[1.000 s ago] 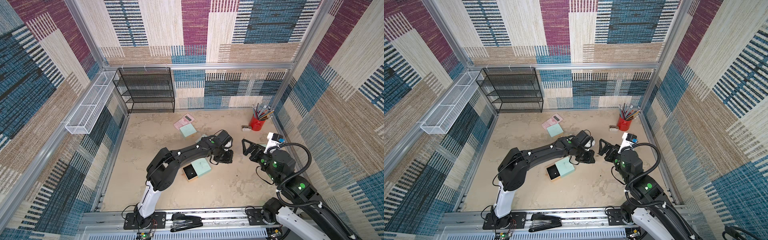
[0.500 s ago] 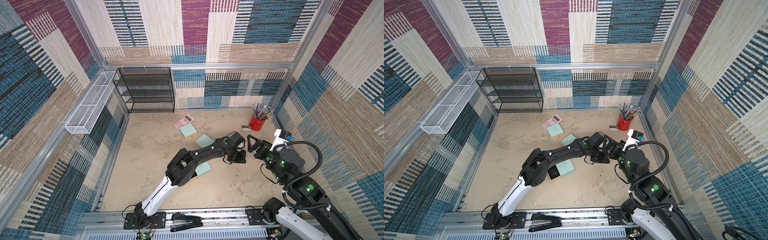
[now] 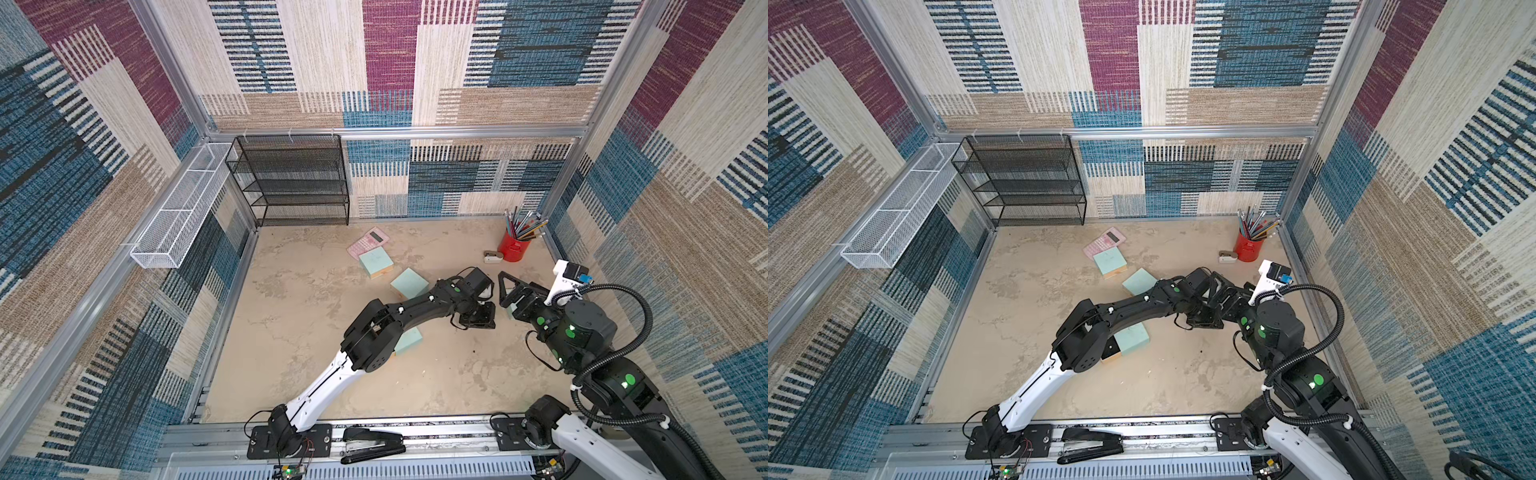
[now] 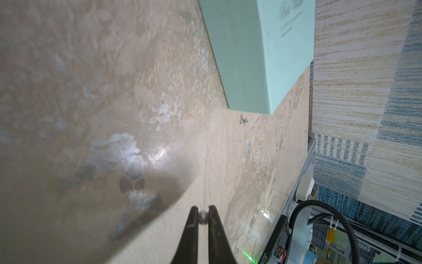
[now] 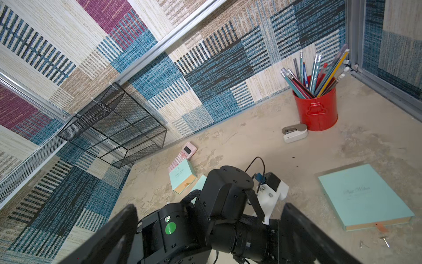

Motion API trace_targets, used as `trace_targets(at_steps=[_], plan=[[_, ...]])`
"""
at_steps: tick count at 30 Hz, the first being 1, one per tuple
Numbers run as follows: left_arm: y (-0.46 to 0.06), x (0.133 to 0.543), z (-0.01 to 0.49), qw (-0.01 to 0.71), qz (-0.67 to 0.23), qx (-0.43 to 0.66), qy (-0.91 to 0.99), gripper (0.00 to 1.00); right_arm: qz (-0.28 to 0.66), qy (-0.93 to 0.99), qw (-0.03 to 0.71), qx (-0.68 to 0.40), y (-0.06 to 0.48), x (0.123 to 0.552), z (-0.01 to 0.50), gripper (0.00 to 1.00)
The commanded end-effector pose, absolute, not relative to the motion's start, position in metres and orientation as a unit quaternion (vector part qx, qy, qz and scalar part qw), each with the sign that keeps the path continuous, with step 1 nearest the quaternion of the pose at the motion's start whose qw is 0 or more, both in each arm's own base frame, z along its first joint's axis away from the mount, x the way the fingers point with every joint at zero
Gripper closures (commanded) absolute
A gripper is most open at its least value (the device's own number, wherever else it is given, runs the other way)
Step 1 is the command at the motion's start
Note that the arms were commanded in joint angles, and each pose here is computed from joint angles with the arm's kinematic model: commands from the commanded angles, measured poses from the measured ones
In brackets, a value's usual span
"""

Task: Take out the earrings from the drawer-style jewelry box
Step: Place the earring at the center of the board.

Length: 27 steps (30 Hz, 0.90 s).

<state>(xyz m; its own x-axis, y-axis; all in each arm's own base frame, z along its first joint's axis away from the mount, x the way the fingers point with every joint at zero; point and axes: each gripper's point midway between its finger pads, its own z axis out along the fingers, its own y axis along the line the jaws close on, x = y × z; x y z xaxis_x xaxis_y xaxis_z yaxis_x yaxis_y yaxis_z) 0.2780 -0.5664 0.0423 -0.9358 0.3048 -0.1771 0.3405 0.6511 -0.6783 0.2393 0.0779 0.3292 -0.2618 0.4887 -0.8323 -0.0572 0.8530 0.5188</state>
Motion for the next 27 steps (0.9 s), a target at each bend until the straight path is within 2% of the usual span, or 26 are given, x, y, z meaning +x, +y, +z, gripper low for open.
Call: trace_targets(at_steps=[1,27], plan=[[-0.5691,0.2799,0.0425,0.023,-0.382,0.171,0.908,0.94,0.233,0.761,0.591,0.134,0.0807,0.2398,0.3295,0.01],[-0.578,0.2875,0.0356,0.025,-0.388,0.163,0.907,0.92,0.231,0.77,0.581,0.128,0.084,0.2407,0.3218,0.01]])
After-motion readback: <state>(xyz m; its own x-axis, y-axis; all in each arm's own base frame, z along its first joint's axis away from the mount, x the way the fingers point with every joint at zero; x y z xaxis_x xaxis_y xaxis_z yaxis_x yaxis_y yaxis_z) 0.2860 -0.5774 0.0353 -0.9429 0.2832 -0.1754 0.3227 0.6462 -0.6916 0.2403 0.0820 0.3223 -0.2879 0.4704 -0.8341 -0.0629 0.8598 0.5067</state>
